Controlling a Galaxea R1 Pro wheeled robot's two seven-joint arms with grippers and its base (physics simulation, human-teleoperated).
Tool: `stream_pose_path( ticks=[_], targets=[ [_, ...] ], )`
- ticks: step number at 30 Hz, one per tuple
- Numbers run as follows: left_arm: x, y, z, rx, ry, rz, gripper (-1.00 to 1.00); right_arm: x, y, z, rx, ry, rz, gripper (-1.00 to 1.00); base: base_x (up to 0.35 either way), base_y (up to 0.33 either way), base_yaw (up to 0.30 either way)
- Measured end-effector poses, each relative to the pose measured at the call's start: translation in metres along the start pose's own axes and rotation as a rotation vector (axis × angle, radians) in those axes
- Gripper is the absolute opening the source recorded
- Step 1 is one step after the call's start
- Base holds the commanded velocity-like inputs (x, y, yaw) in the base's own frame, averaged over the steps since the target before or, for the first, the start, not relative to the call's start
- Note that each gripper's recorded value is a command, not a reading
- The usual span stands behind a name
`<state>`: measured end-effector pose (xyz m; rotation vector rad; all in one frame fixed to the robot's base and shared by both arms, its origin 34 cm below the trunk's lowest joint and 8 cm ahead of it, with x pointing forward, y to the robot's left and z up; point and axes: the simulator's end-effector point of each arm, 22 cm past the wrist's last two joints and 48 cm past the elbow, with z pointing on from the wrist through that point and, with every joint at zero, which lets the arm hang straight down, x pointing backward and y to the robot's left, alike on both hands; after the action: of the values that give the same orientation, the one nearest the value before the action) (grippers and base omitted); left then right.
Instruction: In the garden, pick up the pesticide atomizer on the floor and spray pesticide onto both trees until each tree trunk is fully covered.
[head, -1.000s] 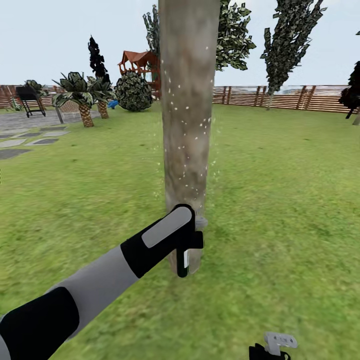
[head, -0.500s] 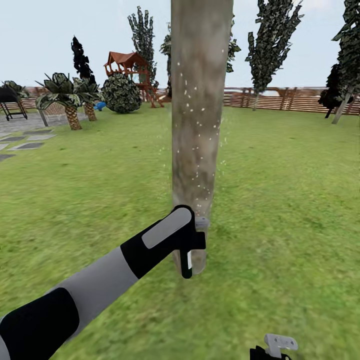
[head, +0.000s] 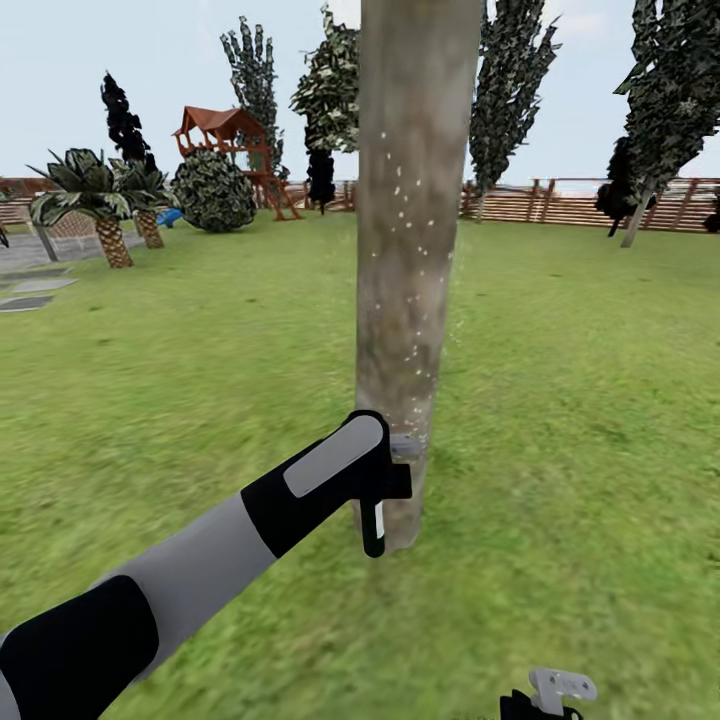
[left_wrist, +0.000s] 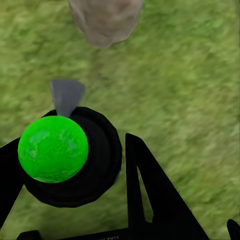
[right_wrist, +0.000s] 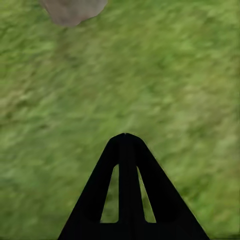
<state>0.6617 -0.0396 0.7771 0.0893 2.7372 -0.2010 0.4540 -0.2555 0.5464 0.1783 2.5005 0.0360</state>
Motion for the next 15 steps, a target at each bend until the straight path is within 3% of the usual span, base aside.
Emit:
stream_pose_path(
  ticks=[8,15],
  targets=[
    [-0.0012,-0.0011,-0.0042,0.001,-0.009,0.001,-1.00,-0.0024,0.0002,-0.0012,-0.001,-0.007,0.000,-1.00,0.000,0.340,-0.190],
    [-0.0019,-0.0019,-0.0065,0.003,-0.013,0.003,-1.00,-0.0031,0.0001,-0.0016,-0.001,-0.009,-0.001,-1.00,0.015,0.347,-0.066]
  ],
)
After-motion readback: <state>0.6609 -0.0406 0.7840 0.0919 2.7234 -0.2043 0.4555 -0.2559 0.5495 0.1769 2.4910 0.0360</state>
